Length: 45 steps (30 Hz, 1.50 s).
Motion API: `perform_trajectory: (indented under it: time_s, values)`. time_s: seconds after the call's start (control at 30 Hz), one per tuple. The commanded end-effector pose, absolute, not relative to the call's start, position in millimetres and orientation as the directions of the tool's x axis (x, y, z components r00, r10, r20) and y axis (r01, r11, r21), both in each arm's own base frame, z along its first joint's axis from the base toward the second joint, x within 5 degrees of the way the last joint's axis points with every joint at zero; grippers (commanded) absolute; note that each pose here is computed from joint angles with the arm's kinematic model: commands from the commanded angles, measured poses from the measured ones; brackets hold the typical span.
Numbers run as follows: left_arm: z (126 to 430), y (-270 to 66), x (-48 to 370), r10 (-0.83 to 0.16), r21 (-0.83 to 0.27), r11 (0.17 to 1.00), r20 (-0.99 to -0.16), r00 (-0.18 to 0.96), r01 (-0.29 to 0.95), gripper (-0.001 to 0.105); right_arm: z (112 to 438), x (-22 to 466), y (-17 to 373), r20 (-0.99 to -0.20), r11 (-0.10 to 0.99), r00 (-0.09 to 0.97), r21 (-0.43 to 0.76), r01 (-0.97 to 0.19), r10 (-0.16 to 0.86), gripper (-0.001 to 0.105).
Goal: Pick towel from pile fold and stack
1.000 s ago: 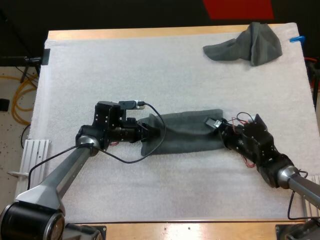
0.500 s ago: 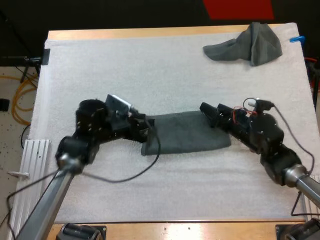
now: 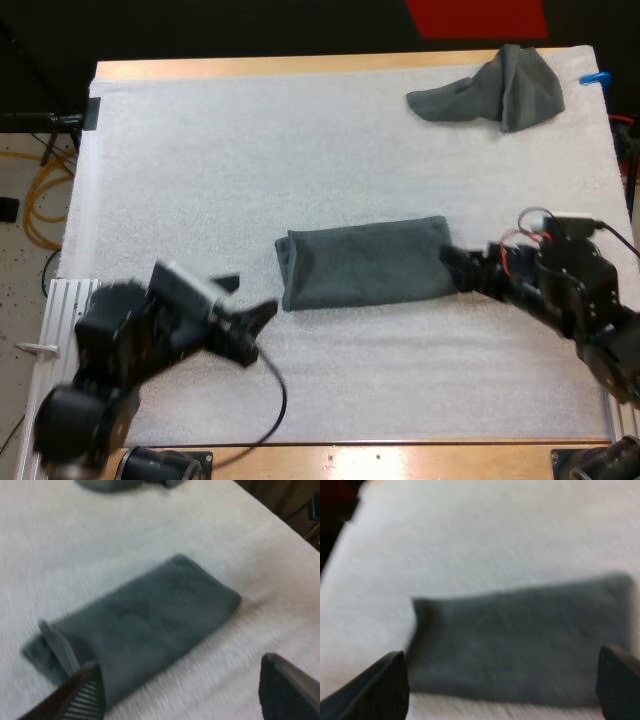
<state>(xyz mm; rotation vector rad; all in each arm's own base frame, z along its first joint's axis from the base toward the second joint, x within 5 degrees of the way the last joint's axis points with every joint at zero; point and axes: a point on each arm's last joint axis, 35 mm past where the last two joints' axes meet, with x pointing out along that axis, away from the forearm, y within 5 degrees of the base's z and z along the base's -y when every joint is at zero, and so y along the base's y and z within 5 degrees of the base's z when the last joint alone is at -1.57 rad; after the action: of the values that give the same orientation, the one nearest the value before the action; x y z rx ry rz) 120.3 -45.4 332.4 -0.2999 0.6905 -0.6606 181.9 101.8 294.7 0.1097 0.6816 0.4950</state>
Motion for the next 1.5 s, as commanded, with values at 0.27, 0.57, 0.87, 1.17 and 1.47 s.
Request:
perform_trajectory:
  time_s: [0.27,0.57,0.87,1.17,1.47]
  values:
    - [338.0,-38.0,96.1,-0.607,-0.468,0.788,-0.48,0.633,0.401,0.063,286.4,182.0,88.6,-0.679,0.95,0.671,0.139,-0.279,0.296,0.074]
    - [337.4,-38.4,97.3,-0.609,-0.478,0.785,-0.483,0.628,0.393,0.063,253.6,250.3,61.5,-0.769,0.942,0.546,0.241,-0.233,0.332,0.074]
    - [337.6,-38.8,97.0,-0.621,-0.488,0.776,-0.48,0.62,0.399,0.063,176.3,296.4,39.6,-0.762,0.839,0.354,0.513,-0.183,0.543,0.074]
    - [337.6,-39.0,96.8,-0.627,-0.504,0.769,-0.478,0.615,0.393,0.063,148.1,309.3,54.5,-0.729,0.794,0.315,0.566,-0.224,0.608,0.074]
    - [337.6,-39.0,96.8,-0.627,-0.508,0.768,-0.478,0.615,0.389,0.063,130.1,312.7,82.5,-0.717,0.744,0.21,0.612,-0.269,0.665,0.074]
